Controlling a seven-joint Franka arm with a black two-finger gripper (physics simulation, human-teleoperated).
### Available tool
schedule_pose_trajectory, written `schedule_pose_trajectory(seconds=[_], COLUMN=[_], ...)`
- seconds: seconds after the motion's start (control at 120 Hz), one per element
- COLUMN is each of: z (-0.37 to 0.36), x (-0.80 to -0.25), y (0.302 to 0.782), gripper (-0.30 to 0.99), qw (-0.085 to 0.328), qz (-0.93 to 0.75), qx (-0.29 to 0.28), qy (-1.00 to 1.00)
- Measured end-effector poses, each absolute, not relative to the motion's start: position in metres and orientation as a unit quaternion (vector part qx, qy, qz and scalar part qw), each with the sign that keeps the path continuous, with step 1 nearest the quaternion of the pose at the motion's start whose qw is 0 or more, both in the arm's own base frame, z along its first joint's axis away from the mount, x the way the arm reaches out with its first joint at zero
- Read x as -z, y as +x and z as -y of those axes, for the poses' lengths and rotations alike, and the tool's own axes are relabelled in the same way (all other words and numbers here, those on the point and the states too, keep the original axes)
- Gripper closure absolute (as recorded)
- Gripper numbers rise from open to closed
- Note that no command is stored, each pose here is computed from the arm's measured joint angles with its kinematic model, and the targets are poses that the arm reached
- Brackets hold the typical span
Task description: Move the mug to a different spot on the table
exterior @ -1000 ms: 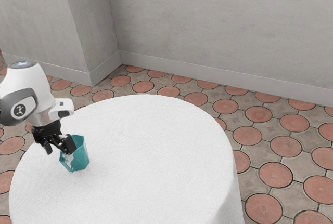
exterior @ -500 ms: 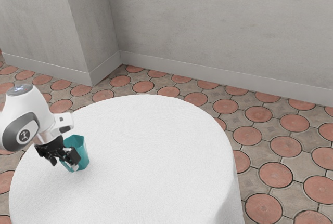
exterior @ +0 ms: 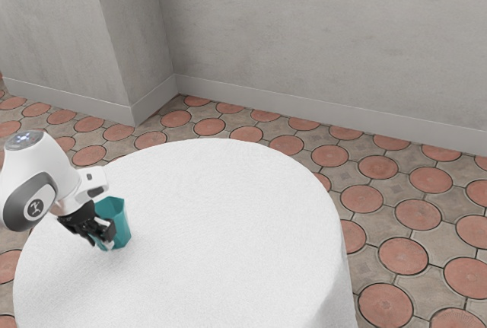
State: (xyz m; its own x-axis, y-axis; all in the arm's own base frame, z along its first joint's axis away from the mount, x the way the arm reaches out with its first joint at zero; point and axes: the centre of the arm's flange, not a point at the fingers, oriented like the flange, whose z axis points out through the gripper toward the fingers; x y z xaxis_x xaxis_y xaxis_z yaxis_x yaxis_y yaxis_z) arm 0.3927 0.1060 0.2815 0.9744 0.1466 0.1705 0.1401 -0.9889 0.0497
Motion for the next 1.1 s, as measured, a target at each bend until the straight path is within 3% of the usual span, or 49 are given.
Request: schedule_pose_trajectory(seconds=[0.525, 0.917, 1.1], z=[-0.098, -0.01, 0.003], x=[-0.297, -0.306, -0.292], y=[0.397, 0.414, 0.429], gripper=[0.54, 0.61, 0.59], qw=[0.032, 0.048, 0.017], qz=[-0.068, 0.038, 0.054], qx=[-0.136, -0.161, -0.166], qy=[0.988, 0.985, 0.984])
